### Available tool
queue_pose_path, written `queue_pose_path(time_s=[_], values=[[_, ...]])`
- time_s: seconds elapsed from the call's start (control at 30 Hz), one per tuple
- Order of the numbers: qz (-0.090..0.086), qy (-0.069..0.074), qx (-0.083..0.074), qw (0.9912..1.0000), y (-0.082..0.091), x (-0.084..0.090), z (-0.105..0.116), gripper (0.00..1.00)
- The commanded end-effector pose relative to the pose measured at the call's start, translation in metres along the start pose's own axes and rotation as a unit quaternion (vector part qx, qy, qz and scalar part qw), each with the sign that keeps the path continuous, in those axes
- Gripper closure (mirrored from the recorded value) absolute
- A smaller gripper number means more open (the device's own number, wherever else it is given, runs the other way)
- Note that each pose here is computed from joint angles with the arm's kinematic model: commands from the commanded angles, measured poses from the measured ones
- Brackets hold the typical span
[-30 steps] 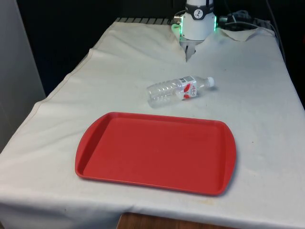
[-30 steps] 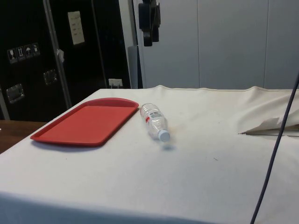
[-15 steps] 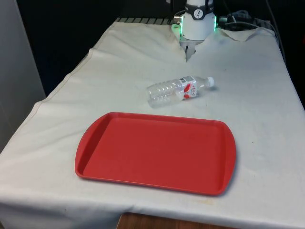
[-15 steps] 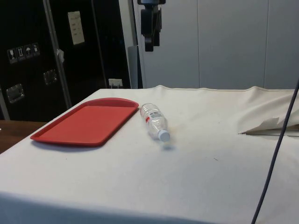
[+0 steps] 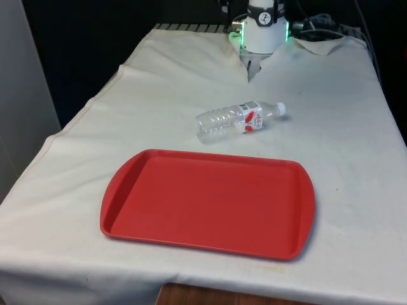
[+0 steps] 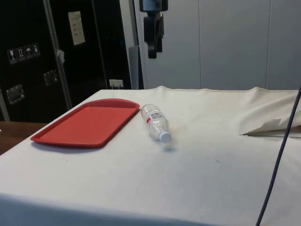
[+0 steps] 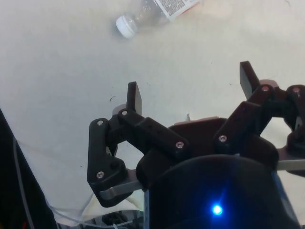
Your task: Place the bottle upright on the tray.
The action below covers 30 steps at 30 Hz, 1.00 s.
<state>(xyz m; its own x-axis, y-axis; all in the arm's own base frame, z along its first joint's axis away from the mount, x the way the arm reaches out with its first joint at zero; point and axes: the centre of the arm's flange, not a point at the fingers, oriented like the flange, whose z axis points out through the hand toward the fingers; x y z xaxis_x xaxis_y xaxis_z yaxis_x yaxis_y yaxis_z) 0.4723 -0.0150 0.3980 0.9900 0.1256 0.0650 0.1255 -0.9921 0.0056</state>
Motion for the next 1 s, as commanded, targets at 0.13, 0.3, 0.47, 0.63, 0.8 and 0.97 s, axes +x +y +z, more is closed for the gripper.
queue_pose_path(time_s=[0.13, 0.3, 0.47, 0.63, 0.8, 0.97], values=[[-0.007, 0.0, -0.003, 0.99997, 0.0, 0.0, 0.009, 0.0], [-0.01, -0.004, -0.003, 0.99994, -0.001, 0.0, 0.014, 0.0], [-0.012, -0.011, 0.0, 0.99987, 0.0, 0.0, 0.019, 0.0], [-0.02, -0.012, -0.004, 0.99972, 0.0, 0.0, 0.025, 0.0], [-0.025, -0.015, -0.006, 0.99956, -0.001, 0.0, 0.029, 0.0], [-0.034, -0.019, -0.008, 0.99923, -0.001, 0.0, 0.032, 0.0]])
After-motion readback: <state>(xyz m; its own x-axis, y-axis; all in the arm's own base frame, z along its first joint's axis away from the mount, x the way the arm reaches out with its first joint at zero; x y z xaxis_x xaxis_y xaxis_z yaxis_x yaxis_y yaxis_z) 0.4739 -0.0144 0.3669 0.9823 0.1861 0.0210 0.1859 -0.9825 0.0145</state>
